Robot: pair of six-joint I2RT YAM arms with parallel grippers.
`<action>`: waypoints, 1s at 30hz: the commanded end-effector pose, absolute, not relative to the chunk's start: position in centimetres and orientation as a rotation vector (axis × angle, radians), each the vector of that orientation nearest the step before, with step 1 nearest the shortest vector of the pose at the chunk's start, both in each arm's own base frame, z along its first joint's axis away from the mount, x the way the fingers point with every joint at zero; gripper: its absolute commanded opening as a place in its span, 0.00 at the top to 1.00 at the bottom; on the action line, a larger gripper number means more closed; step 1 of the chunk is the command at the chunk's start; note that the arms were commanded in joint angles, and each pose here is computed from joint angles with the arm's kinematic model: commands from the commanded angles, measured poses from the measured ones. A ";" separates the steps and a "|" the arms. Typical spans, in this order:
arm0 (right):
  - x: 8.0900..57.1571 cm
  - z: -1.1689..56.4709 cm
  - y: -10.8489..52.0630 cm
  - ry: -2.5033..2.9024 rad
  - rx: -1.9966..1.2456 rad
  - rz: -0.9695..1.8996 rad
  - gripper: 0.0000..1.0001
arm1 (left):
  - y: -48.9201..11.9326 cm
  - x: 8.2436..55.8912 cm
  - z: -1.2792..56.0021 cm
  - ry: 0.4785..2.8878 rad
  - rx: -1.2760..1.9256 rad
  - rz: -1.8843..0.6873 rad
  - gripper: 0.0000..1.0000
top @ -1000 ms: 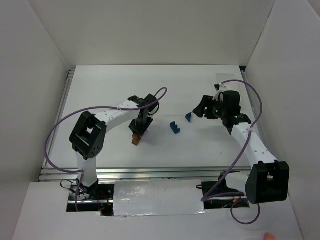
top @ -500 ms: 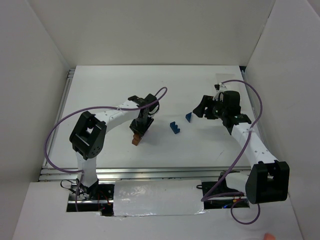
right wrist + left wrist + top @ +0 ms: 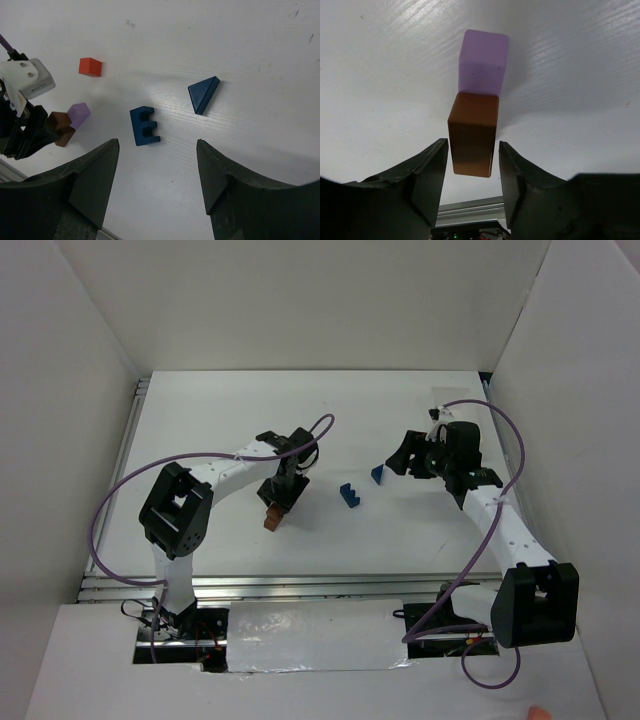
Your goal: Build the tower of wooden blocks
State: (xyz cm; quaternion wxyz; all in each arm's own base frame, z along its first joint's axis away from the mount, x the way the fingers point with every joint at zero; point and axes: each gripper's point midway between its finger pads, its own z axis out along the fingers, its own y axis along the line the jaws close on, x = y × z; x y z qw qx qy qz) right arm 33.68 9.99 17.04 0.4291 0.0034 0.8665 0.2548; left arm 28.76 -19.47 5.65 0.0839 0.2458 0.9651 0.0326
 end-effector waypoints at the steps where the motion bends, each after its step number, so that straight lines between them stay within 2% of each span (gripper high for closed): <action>1: 34.1 18.2 9.9 2.132 -0.015 0.632 0.29 | -19.6 29.1 6.2 2.866 0.731 0.104 0.41; 8: 34.1 18.2 9.9 2.132 -0.014 0.634 0.29 | -19.6 29.1 6.2 2.870 0.733 0.098 0.37; 11: 34.0 18.3 10.0 2.129 -0.017 0.636 0.30 | -19.7 29.2 6.5 2.862 0.725 0.091 0.33; 12: 34.1 18.3 10.0 2.128 -0.019 0.637 0.30 | -19.7 29.2 6.5 2.859 0.720 0.088 0.26; 15: 34.1 18.2 10.0 2.129 -0.018 0.635 0.30 | -19.9 29.4 7.3 2.840 0.713 0.072 0.19; 18: 34.0 18.4 10.0 2.122 -0.026 0.635 0.29 | -20.5 29.7 8.9 2.788 0.708 0.012 0.17; 20: 34.0 18.5 10.0 2.118 -0.026 0.639 0.29 | -20.9 30.0 10.9 2.725 0.688 -0.040 0.05; 21: 33.9 18.8 10.1 2.112 -0.031 0.640 0.27 | -21.0 30.2 11.7 2.704 0.674 -0.051 0.01; 26: 33.2 19.7 10.9 2.079 -0.092 0.646 0.14 | -20.9 31.9 18.0 2.540 0.488 -0.073 0.01; 27: 33.1 19.7 11.2 2.080 -0.107 0.621 0.07 | -21.1 32.1 19.7 2.490 0.454 -0.107 0.01; 30: 33.0 18.8 12.2 2.124 -0.146 0.555 0.00 | -22.1 33.5 23.5 2.318 0.324 -0.251 0.01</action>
